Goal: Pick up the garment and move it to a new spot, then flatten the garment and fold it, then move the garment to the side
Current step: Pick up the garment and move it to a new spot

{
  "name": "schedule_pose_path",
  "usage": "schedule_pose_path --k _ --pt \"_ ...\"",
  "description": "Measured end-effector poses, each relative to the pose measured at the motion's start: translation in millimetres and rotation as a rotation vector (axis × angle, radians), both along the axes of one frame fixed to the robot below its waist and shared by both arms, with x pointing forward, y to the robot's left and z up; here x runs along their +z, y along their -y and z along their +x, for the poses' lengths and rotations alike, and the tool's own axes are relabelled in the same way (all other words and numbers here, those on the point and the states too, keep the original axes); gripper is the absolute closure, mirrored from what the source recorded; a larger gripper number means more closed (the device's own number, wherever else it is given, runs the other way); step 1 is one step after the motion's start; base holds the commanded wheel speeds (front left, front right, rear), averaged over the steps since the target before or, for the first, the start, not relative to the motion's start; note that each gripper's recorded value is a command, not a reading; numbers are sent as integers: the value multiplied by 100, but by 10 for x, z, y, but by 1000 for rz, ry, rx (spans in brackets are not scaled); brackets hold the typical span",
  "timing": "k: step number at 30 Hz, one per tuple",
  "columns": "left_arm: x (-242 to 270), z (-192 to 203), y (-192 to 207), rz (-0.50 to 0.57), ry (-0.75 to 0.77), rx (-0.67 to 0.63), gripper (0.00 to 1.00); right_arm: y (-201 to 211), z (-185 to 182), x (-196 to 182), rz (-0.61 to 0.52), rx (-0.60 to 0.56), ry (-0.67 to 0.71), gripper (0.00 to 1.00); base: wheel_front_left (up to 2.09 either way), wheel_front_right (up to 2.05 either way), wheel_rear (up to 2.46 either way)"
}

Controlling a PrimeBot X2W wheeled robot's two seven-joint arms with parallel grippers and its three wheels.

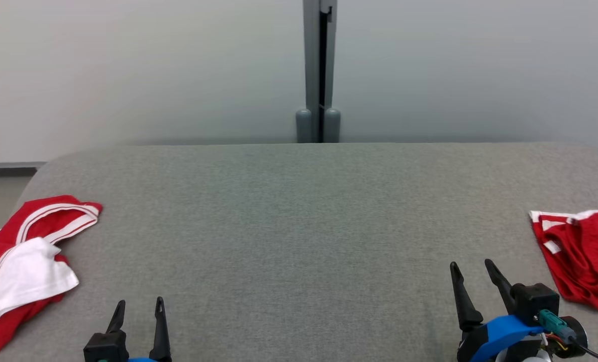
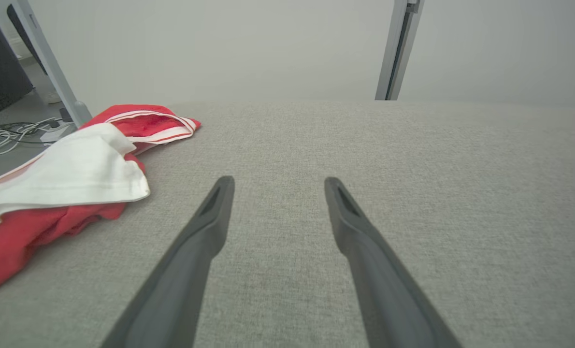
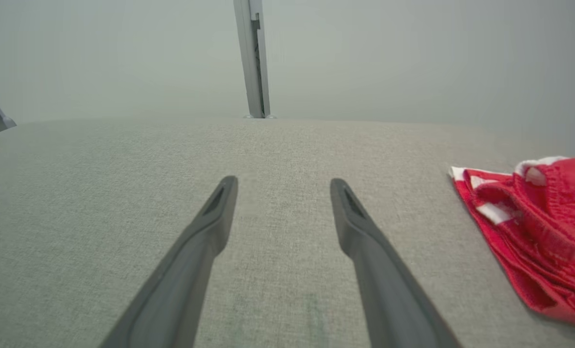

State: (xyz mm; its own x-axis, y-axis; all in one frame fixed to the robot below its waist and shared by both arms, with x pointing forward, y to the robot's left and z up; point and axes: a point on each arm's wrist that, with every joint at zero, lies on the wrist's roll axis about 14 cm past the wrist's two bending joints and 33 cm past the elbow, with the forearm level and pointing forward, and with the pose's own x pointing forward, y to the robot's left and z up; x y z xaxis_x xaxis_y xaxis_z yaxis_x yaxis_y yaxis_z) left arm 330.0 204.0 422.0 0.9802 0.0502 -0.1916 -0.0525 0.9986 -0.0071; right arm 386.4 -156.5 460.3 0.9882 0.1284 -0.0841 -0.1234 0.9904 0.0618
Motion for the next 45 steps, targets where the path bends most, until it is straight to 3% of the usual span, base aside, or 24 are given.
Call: schedule_pose_path --k 17,29,37,45 --pt "-37 -935 -1044 4 -8 384 0 -1473 156 24 26 410 -6 0 0 0 0" --pt "-153 -1534 -1410 7 -60 577 0 -2203 63 -45 43 619 -33 0 0 0 0" --pt "-230 -1431 -1430 -42 -81 559 0 -2177 54 -92 41 622 -39 0 0 0 0" --pt "-39 -641 -1655 -14 -60 473 0 -1982 238 -289 22 574 -60 0 0 0 0"
